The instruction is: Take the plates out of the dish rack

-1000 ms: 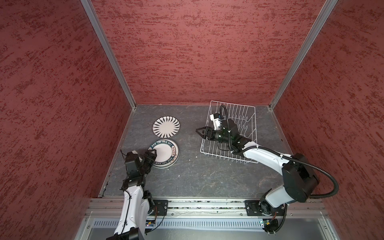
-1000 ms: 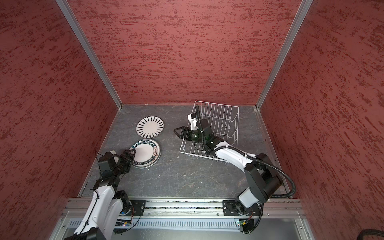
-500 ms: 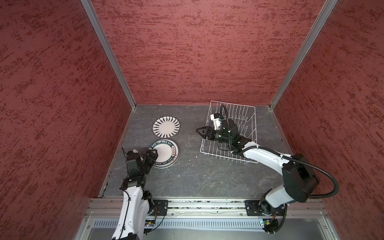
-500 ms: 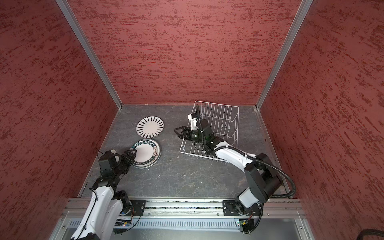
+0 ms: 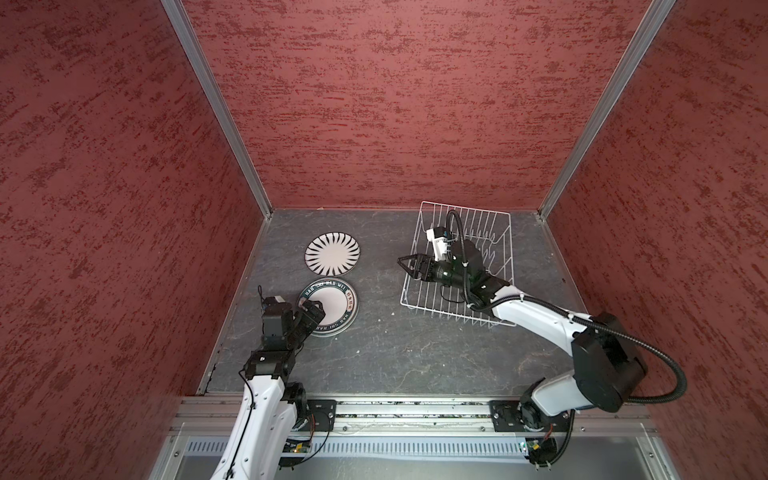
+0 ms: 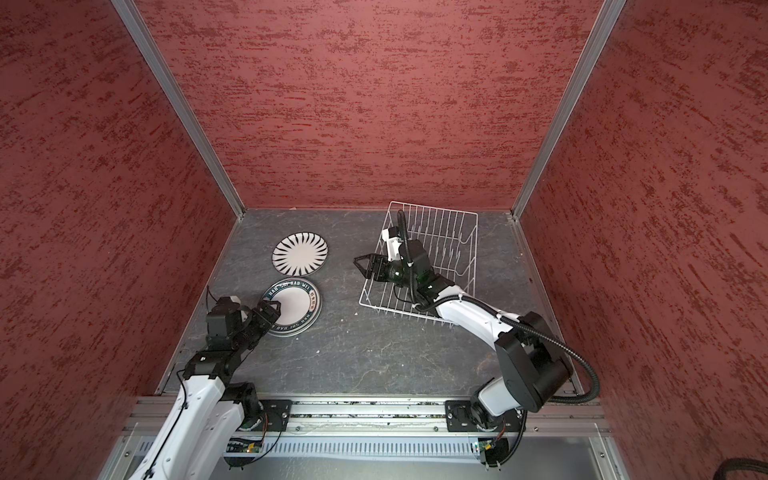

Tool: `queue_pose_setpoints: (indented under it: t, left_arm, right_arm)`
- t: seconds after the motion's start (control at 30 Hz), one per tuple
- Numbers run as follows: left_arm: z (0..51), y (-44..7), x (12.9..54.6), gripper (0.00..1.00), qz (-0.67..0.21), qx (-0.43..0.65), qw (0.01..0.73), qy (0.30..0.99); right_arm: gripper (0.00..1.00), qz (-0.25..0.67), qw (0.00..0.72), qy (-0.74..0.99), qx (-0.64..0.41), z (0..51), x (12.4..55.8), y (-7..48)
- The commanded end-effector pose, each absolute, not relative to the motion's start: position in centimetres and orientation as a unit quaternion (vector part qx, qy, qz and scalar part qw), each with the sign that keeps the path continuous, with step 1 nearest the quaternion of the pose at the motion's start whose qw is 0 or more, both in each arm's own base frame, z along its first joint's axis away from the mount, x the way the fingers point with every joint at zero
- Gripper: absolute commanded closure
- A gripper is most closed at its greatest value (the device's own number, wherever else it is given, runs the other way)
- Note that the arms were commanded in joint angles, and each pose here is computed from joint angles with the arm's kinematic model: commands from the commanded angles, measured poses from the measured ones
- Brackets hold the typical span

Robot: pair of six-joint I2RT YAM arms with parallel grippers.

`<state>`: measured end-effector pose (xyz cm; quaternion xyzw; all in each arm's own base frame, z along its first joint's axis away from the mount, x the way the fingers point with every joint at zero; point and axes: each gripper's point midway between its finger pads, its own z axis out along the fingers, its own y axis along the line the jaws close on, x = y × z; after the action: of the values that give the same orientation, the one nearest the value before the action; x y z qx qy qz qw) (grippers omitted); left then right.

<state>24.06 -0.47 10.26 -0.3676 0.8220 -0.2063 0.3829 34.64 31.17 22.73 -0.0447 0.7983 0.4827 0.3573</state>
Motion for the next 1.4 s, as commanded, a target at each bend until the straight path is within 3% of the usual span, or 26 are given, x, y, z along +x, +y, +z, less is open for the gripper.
queue_pose_setpoints:
  t: [0.0, 0.07, 0.17, 0.27, 0.43, 0.5, 0.67, 0.83, 1.1, 1.37]
  left_arm:
    - [11.4, 0.2, 23.8, 0.05, -0.178, -0.351, 0.404, 0.826]
    - [12.3, -0.1, 24.1, 0.0, -0.18, -0.322, 0.418, 0.83]
    - [13.8, -0.6, 24.7, 0.01, -0.184, -0.283, 0.44, 0.832]
    - [14.9, -0.9, 25.6, 0.01, -0.194, -0.261, 0.467, 0.822]
    - [18.6, -1.2, 28.3, 0.01, -0.21, -0.214, 0.541, 0.786]
    - [20.1, -1.1, 29.3, 0.01, -0.203, -0.199, 0.559, 0.779]
    - [21.8, -1.3, 31.6, 0.01, -0.168, -0.128, 0.6, 0.772]
    - [22.6, -2.0, 32.3, 0.01, -0.158, -0.08, 0.645, 0.743]
    - [22.2, -1.1, 32.2, 0.01, -0.109, -0.063, 0.665, 0.736]
    - [22.4, 1.9, 31.3, 0.01, -0.034, -0.106, 0.699, 0.706]
  right_arm:
    - [0.25, 0.482, 0.376, 0.79, -0.045, 23.8, 34.9, 30.3]
    - [0.24, 0.48, 0.373, 0.792, -0.044, 23.9, 35.0, 29.9]
    - [0.21, 0.464, 0.381, 0.799, -0.032, 23.5, 35.9, 28.8]
    - [0.01, 0.445, 0.405, 0.799, -0.014, 24.7, 36.6, 26.5]
    - [0.01, 0.362, 0.442, 0.82, 0.032, 25.4, 38.4, 20.8]
    - [0.01, 0.294, 0.457, 0.838, 0.055, 24.9, 39.1, 17.9]
    - [0.01, 0.092, 0.586, 0.796, 0.123, 25.0, 39.0, 8.4]
    - [0.01, -0.037, 0.633, 0.762, 0.13, 23.8, 37.4, 2.4]
    - [0.01, -0.116, 0.672, 0.718, 0.14, 20.3, 36.3, -2.5]
    - [0.01, -0.103, 0.677, 0.714, 0.144, 17.0, 36.4, -4.2]
